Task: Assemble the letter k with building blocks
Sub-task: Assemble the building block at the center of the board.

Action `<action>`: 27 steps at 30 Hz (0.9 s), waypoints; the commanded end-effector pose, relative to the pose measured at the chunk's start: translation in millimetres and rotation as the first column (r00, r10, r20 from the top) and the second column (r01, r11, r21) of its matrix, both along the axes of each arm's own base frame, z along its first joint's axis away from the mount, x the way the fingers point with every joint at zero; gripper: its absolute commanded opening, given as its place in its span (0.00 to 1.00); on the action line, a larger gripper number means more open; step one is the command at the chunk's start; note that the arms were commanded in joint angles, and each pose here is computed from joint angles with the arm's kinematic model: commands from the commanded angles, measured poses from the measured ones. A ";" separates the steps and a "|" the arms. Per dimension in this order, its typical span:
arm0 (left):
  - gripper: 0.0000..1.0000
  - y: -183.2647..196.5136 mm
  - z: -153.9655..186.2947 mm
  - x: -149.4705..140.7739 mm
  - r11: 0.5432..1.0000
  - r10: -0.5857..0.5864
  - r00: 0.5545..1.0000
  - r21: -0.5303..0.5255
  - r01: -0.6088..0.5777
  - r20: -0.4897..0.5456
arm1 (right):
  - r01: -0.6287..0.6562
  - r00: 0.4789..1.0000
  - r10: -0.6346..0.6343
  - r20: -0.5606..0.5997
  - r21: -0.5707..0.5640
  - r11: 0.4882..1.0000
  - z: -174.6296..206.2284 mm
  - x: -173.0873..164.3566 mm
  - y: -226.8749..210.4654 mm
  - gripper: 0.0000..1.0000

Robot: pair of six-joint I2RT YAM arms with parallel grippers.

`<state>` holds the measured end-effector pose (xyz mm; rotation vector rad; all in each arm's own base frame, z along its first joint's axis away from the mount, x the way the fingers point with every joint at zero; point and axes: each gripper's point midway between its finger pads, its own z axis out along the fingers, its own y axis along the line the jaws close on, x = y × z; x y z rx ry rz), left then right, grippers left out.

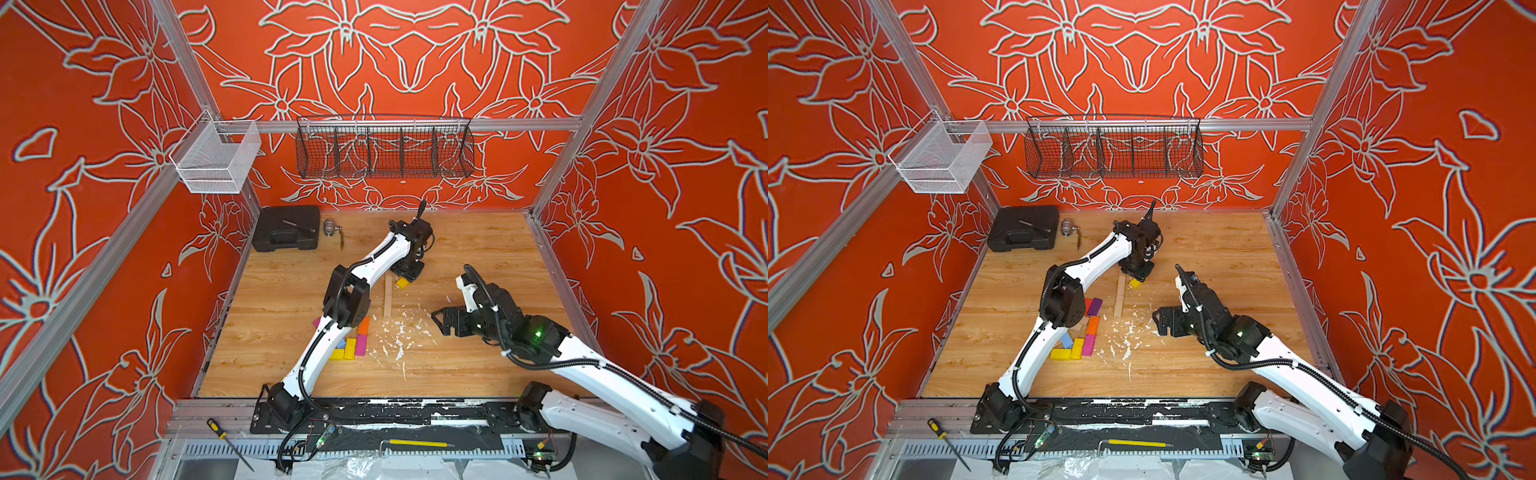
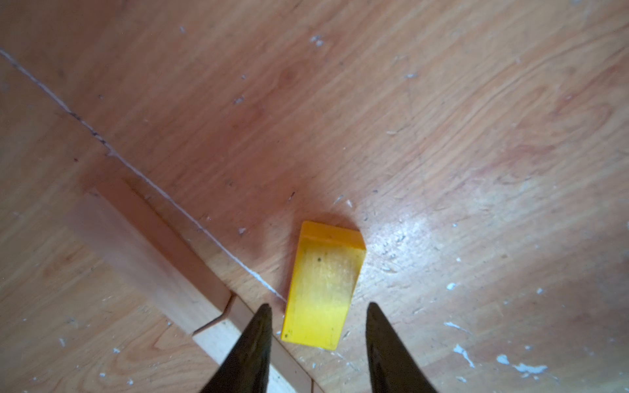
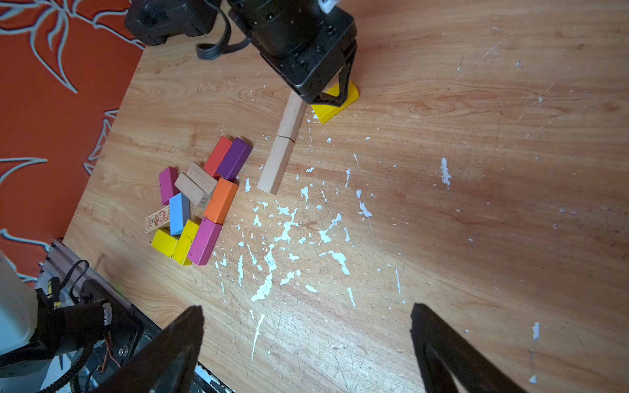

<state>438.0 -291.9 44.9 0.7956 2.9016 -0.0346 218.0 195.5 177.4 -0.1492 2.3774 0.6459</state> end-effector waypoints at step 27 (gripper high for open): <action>0.29 10.7 -16.4 -1.0 0.998 -0.049 0.998 0.043 0.051 -0.035 | 0.053 0.998 -0.053 0.036 0.015 0.999 13.8 8.9 -3.2 0.97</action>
